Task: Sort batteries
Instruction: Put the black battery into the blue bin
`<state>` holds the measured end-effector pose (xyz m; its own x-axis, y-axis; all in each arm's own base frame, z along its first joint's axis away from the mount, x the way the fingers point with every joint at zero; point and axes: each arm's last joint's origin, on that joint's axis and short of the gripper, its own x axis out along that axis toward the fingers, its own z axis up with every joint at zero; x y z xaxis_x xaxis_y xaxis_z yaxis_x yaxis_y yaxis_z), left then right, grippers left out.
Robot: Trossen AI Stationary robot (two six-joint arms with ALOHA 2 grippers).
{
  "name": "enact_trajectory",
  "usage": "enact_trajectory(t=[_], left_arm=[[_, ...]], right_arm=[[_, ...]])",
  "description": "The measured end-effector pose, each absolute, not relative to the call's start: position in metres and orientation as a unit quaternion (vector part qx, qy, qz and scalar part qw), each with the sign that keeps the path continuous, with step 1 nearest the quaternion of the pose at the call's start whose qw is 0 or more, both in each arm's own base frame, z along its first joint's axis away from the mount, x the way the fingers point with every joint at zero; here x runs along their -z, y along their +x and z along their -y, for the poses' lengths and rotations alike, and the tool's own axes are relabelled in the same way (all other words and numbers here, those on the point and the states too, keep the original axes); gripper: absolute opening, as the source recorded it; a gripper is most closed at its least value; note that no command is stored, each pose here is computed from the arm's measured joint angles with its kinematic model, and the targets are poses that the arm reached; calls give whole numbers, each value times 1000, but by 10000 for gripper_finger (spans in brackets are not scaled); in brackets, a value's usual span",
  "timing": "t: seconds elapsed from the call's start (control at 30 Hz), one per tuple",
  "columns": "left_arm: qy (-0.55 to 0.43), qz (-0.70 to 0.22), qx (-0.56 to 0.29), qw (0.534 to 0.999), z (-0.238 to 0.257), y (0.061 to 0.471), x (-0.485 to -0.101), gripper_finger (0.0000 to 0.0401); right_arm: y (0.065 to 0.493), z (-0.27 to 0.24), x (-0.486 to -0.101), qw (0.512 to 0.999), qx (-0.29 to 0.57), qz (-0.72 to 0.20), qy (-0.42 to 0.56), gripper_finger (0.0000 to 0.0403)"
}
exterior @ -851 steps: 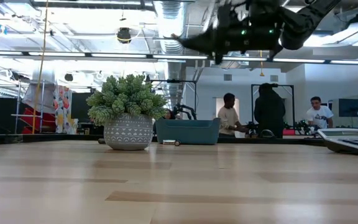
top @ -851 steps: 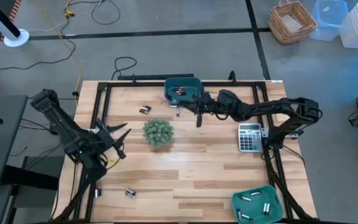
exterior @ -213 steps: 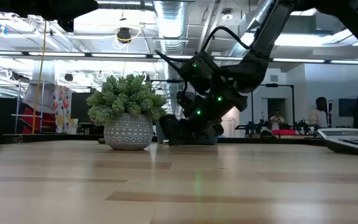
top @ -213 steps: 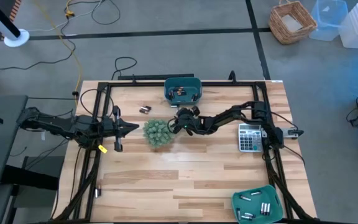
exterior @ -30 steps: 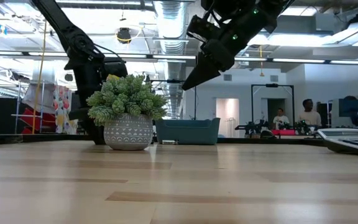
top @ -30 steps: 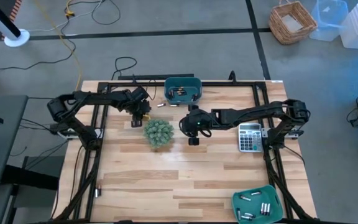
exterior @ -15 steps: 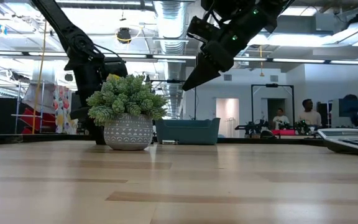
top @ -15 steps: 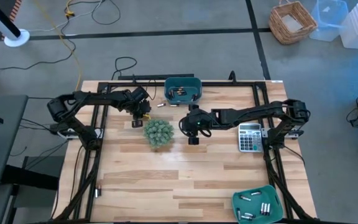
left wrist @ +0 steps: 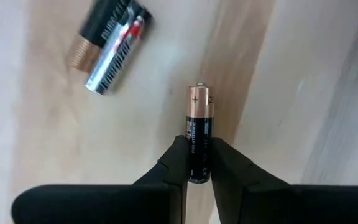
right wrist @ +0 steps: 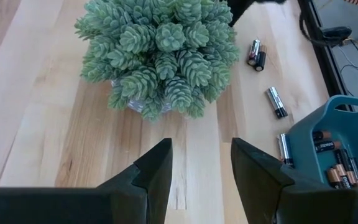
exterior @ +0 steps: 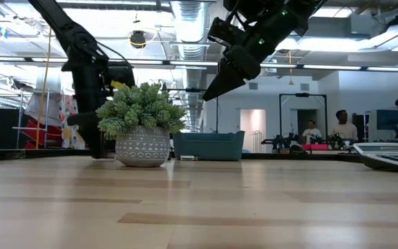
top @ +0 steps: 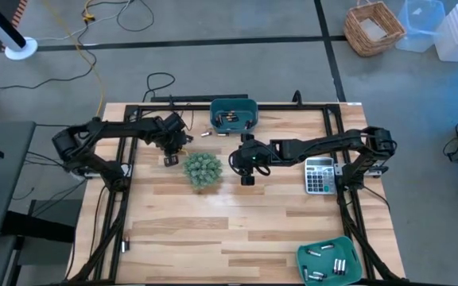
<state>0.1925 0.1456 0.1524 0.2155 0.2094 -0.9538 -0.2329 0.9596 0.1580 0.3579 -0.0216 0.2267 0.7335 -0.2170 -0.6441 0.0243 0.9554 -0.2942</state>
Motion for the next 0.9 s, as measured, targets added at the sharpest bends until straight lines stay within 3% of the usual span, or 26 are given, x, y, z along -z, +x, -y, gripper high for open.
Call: enact_trajectory(t=[0.37,0.67,0.77,0.9], left_arm=[[4,-571,-182,800,-138,181,-185,38],[32,-477,-216,851,-126,166,-228,38],[39,-418,-193,887,-120,163,-244,38],[60,-314,-96,943,-107,161,-265,38]], right_arm=[[358,22,-227,921,66,-359,-134,180],[354,20,-234,923,64,-353,-137,180],[349,19,-244,927,65,-343,-138,180],[339,19,-259,931,67,-332,-138,180]])
